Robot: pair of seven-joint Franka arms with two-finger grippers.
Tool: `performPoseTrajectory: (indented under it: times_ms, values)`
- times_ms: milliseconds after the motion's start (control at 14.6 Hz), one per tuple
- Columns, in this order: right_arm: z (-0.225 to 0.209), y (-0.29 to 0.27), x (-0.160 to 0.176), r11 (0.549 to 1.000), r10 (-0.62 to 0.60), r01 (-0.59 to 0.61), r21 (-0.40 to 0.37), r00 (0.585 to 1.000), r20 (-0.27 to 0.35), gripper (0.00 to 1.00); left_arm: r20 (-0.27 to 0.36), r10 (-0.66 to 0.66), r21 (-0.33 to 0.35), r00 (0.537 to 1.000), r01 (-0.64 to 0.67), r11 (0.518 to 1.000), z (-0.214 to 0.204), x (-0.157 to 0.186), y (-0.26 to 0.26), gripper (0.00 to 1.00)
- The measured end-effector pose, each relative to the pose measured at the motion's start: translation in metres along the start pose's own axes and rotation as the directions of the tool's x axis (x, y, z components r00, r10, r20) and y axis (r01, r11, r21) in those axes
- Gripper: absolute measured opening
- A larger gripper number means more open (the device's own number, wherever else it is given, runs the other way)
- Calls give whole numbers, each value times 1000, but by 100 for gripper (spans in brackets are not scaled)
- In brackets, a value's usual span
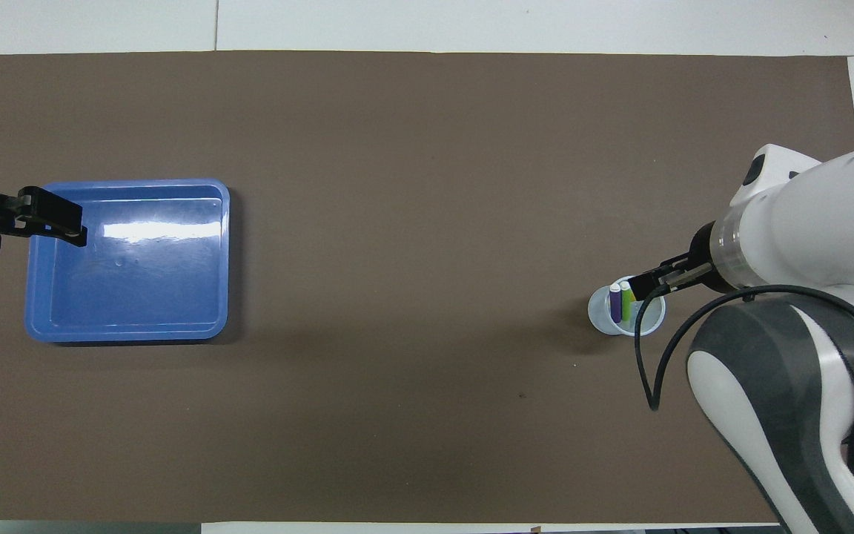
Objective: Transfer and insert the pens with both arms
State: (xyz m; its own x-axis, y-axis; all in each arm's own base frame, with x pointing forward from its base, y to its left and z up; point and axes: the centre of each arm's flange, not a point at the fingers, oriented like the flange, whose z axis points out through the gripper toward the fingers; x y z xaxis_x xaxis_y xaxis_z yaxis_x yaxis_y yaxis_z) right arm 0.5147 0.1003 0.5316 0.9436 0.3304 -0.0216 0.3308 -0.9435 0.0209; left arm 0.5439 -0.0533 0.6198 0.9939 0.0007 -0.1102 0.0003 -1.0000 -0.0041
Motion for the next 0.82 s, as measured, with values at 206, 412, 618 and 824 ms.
performPoseTrajectory:
  times_ms: [206, 412, 618, 824]
  values:
    - [-33, 24, -7, 998, 58, -58, 3, 998, 13, 100, -17, 0, -1, 1000, 0, 1000, -16, -25, -2, 100]
    - [-75, 68, -27, 989, 146, -147, 11, 987, 67, 100, -2, 0, 1, 1000, 0, 1000, -10, -30, -2, 100]
    - [-113, 98, -35, 978, 205, -207, 15, 975, 85, 100, 8, 1, 2, 1000, -1, 1000, -5, -28, -2, 100]
    - [-115, 110, -27, 975, 221, -223, 14, 972, 81, 100, 6, 1, 1, 1000, -1, 1000, -5, -28, -2, 100]
